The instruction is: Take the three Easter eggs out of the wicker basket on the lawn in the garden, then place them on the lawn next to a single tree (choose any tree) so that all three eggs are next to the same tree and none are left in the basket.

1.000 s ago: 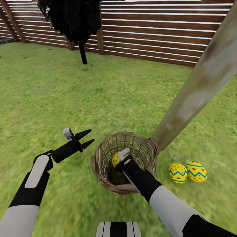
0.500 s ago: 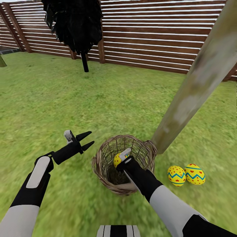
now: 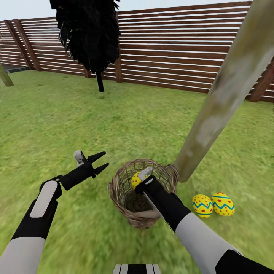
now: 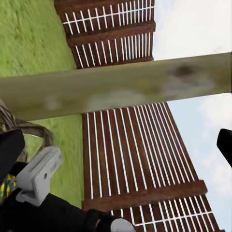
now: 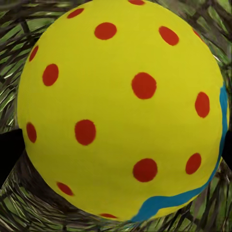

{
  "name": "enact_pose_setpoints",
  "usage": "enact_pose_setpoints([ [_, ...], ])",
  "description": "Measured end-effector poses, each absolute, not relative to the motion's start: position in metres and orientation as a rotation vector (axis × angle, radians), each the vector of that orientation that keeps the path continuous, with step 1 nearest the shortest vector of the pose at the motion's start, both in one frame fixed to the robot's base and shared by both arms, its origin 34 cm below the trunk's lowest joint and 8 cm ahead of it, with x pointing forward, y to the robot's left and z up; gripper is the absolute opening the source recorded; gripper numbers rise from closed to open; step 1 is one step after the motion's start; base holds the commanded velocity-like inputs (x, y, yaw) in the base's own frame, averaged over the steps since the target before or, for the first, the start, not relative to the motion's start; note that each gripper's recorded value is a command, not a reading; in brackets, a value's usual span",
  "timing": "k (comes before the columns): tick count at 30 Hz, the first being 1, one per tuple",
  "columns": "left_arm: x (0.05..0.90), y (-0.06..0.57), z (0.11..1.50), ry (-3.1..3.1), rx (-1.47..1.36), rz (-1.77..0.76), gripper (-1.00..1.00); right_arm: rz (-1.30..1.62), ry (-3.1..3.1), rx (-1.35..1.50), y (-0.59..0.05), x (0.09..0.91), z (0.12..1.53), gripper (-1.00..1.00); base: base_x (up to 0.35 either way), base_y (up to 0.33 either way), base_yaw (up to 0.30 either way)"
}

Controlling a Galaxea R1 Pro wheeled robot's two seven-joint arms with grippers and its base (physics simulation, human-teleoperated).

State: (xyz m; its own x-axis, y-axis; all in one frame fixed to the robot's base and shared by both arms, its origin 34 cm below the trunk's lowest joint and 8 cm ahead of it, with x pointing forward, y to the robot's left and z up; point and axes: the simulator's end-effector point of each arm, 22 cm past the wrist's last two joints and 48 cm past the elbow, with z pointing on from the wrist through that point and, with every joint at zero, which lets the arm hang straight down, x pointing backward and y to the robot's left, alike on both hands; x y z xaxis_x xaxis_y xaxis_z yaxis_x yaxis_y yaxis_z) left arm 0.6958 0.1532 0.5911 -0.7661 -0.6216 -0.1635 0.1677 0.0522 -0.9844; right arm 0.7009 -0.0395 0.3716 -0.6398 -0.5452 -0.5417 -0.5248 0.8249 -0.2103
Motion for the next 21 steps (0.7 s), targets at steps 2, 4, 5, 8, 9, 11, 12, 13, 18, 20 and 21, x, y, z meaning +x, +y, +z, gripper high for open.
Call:
enact_pose_setpoints([
  [2, 0.695, 0.153, 0.596, 1.756, -0.448, -1.773, 1.0, -0.072, 2.429, -0.778, -0.048, 0.699, 0.383, -1.0, 0.0, 0.0, 0.0],
  [4, 0.694, 0.153, 0.602, 1.75, -0.44, -1.773, 1.0, -0.098, 2.42, -0.754, -0.061, 0.707, 0.4, -1.0, 0.0, 0.0, 0.0],
  [5, 0.694, 0.153, 0.604, 1.747, -0.436, -1.773, 1.0, -0.102, 2.406, -0.744, -0.065, 0.711, 0.41, -1.0, 0.0, 0.0, 0.0],
  [8, 0.692, 0.152, 0.612, 1.739, -0.424, -1.773, 1.0, -0.099, 2.369, -0.73, -0.065, 0.717, 0.43, -1.0, 0.0, 0.0, 0.0],
  [9, 0.692, 0.153, 0.615, 1.735, -0.421, -1.772, 1.0, -0.097, 2.355, -0.727, -0.063, 0.718, 0.437, -1.0, -0.022, 0.0, 0.0],
  [11, 0.691, 0.152, 0.62, 1.73, -0.413, -1.772, 1.0, -0.092, 2.334, -0.722, -0.061, 0.72, 0.449, -1.0, -0.203, 0.0, 0.0],
  [12, 0.691, 0.153, 0.622, 1.727, -0.409, -1.771, 1.0, -0.092, 2.328, -0.72, -0.06, 0.72, 0.452, -1.0, -0.3, 0.0, 0.0],
  [13, 0.69, 0.153, 0.624, 1.725, -0.406, -1.771, 1.0, -0.092, 2.323, -0.719, -0.06, 0.72, 0.455, -1.0, -0.27, 0.0, 0.0],
  [18, 0.688, 0.154, 0.637, 1.712, -0.386, -1.765, 1.0, -0.091, 2.283, -0.71, -0.057, 0.723, 0.478, -1.0, -0.174, 0.0, 0.0],
  [20, 0.687, 0.154, 0.642, 1.708, -0.379, -1.763, 1.0, -0.096, 2.263, -0.704, -0.061, 0.723, 0.487, -1.0, -0.328, 0.0, 0.0],
  [21, 0.686, 0.154, 0.644, 1.705, -0.375, -1.762, 1.0, -0.094, 2.248, -0.7, -0.062, 0.724, 0.493, -1.0, -0.338, 0.0, 0.0],
])
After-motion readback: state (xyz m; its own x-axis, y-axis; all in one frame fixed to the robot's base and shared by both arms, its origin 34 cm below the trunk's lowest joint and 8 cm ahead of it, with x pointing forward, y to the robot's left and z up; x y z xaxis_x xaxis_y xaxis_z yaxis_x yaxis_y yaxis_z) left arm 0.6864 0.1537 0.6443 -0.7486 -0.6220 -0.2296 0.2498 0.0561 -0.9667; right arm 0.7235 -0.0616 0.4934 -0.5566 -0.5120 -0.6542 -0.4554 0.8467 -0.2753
